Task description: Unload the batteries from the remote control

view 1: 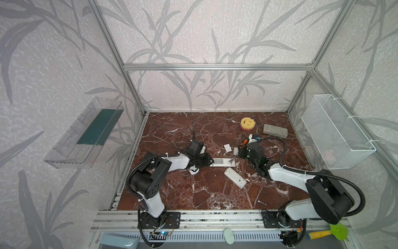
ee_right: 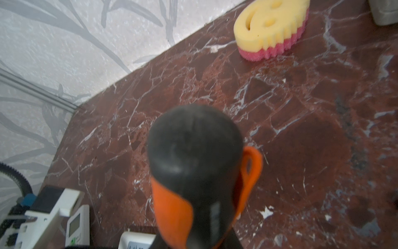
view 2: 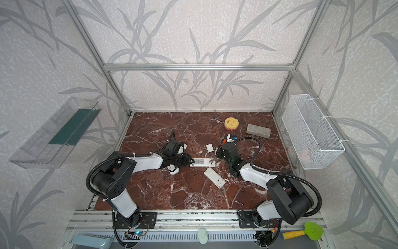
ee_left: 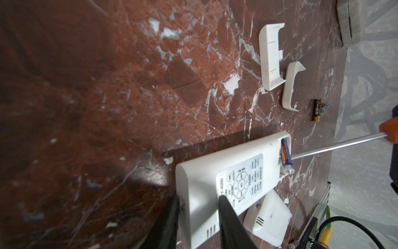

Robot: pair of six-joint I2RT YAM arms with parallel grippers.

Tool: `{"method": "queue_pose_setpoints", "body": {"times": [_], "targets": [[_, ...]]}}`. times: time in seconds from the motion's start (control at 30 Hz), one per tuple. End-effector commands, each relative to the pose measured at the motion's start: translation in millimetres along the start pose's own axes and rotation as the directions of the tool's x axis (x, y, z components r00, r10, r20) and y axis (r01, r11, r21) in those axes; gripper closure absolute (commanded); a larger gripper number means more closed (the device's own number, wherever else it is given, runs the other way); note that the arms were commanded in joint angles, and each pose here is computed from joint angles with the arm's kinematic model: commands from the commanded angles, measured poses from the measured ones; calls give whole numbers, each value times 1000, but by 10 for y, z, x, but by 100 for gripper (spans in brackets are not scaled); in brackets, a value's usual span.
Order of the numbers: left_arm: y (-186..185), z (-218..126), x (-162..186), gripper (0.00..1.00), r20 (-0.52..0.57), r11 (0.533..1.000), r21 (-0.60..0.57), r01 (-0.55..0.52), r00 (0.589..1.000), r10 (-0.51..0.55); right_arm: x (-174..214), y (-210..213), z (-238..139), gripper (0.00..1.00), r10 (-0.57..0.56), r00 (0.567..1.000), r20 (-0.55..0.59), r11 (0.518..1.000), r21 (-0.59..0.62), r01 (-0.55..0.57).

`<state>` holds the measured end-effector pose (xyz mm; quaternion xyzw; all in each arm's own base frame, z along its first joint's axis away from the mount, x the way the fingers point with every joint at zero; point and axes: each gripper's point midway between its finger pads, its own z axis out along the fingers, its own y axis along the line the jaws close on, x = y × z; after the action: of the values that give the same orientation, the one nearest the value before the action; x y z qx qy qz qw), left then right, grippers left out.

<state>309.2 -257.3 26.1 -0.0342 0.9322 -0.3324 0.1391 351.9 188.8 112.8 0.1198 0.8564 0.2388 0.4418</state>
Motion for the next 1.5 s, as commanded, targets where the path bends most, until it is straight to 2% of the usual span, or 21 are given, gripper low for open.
{"method": "queue_pose_setpoints", "body": {"times": [0.0,0.33,0.53,0.8,1.0,1.1,1.27,1.47], "targets": [[234,59,287,66,-106,995,-97,8,994,-18,69,390,-166,100,-7,999,-35,993,-121,3],[199,56,236,65,-109,995,-103,-13,994,2,-115,392,-304,100,-71,997,32,993,-96,73],[206,72,248,65,-114,995,-102,-9,993,-3,-145,353,-155,100,-55,997,54,993,-98,60],[217,44,271,65,-119,994,-108,-16,993,3,-172,261,-83,100,-95,993,71,994,-54,98],[225,53,284,65,-124,994,-106,-14,992,1,-377,371,-261,100,-177,977,117,981,-66,185],[225,57,283,65,-124,994,-106,-15,992,2,-385,442,-340,100,-236,967,96,967,-78,243],[227,66,283,65,-125,994,-105,-13,992,0,-292,558,-376,100,-396,917,39,916,-57,398],[225,61,282,65,-123,994,-106,-11,992,-2,-112,680,-234,100,-503,864,-35,864,-62,500]]}}
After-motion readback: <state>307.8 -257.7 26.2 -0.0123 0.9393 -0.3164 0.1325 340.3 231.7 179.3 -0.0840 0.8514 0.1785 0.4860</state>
